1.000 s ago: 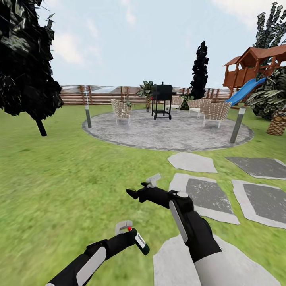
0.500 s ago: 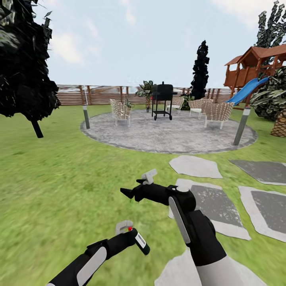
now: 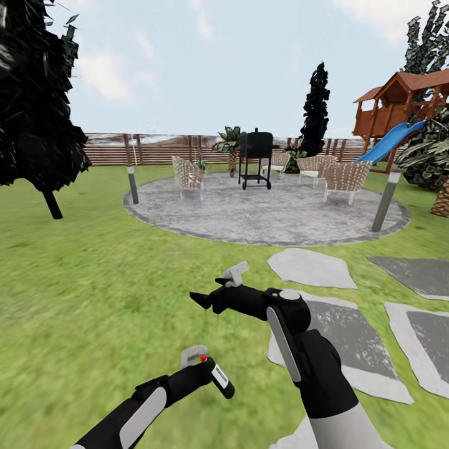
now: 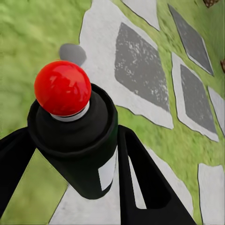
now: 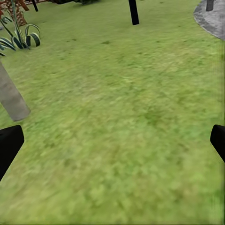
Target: Pick up the pesticide atomizer in the garden and spray insectifuge to fully cover both potted plants in the garden.
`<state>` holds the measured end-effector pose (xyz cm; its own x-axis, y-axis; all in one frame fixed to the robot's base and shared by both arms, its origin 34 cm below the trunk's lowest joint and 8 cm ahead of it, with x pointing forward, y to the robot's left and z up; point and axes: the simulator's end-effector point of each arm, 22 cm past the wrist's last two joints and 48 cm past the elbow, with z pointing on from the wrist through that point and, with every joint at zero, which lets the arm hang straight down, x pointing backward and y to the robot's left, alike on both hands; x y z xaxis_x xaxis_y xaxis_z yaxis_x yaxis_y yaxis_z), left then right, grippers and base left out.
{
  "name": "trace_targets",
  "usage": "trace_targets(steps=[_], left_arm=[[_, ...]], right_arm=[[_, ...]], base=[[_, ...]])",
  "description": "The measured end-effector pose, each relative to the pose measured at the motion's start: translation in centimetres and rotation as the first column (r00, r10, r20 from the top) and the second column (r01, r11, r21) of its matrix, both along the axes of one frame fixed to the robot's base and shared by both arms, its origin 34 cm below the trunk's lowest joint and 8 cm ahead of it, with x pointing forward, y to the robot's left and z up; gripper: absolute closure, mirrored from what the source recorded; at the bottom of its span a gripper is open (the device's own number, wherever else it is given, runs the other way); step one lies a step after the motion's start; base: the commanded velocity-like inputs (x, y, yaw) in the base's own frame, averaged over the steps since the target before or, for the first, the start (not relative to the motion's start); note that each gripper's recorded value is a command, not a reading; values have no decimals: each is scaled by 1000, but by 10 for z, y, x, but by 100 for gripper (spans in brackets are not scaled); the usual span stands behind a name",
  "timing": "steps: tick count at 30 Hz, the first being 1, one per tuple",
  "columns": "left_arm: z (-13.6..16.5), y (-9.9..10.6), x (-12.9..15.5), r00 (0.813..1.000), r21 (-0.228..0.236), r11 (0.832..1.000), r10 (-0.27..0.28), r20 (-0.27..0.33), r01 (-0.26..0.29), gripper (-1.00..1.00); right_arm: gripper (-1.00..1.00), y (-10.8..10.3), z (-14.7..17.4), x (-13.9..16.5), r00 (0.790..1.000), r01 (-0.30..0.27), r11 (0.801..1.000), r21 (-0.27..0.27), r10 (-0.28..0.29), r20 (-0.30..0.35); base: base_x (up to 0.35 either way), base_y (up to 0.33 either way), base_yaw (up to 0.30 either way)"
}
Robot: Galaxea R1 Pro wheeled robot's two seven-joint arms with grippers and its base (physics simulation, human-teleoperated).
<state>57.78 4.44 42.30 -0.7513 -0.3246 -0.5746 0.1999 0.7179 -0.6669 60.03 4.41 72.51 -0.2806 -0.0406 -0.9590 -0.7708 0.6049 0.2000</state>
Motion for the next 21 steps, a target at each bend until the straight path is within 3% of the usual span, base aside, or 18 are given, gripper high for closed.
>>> trace_targets(steps=[7, 21], left_arm=[[4, 1, 2, 1000, -14, 1000, 3, 3, -3, 100], [-8, -1, 0, 1000, -12, 1000, 5, -26, -6, 100]], right_arm=[[-100, -1, 0, 0, 1000, 2, 1000, 4, -2, -3], [-100, -9, -6, 5, 1000, 14, 1000, -3, -14, -3]], base=[[106, 0, 0], [333, 0, 0]])
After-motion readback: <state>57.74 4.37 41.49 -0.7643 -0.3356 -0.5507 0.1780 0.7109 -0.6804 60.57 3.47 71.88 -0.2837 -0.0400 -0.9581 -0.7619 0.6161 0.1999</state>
